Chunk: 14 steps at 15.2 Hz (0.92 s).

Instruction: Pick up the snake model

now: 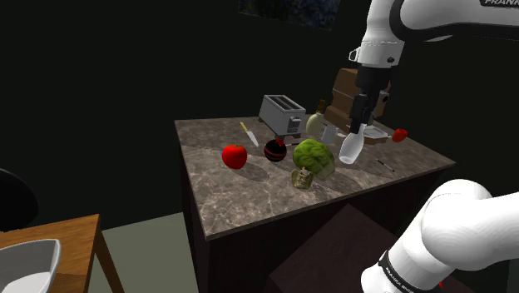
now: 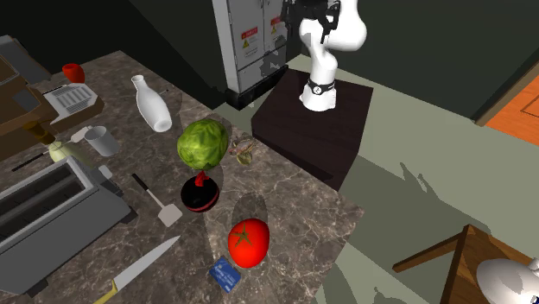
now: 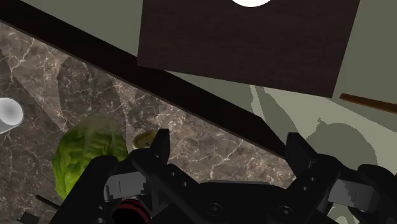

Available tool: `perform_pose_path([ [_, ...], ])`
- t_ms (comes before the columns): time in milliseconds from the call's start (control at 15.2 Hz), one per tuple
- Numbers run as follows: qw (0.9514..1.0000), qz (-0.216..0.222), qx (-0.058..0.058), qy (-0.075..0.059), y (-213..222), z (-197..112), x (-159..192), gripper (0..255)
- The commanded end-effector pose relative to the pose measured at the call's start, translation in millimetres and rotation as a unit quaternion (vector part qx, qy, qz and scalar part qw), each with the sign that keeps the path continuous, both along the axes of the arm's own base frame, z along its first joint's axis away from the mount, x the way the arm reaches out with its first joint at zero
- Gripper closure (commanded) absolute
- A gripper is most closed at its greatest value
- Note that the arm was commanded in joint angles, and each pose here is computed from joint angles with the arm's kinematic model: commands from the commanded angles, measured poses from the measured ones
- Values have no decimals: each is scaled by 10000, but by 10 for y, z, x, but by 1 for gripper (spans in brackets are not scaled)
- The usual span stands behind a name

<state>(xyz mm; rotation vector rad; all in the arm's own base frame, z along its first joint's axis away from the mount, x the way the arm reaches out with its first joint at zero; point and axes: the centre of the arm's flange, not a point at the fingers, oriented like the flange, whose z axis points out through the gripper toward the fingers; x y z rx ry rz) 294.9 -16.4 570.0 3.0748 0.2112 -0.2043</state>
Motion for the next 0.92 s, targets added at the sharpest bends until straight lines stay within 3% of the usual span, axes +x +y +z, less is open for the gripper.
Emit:
perform_pose_path([
  [0,10000,0,0,0,0,0,0,0],
  [858,9992,249,193,-263,-752,-1404,587,0],
])
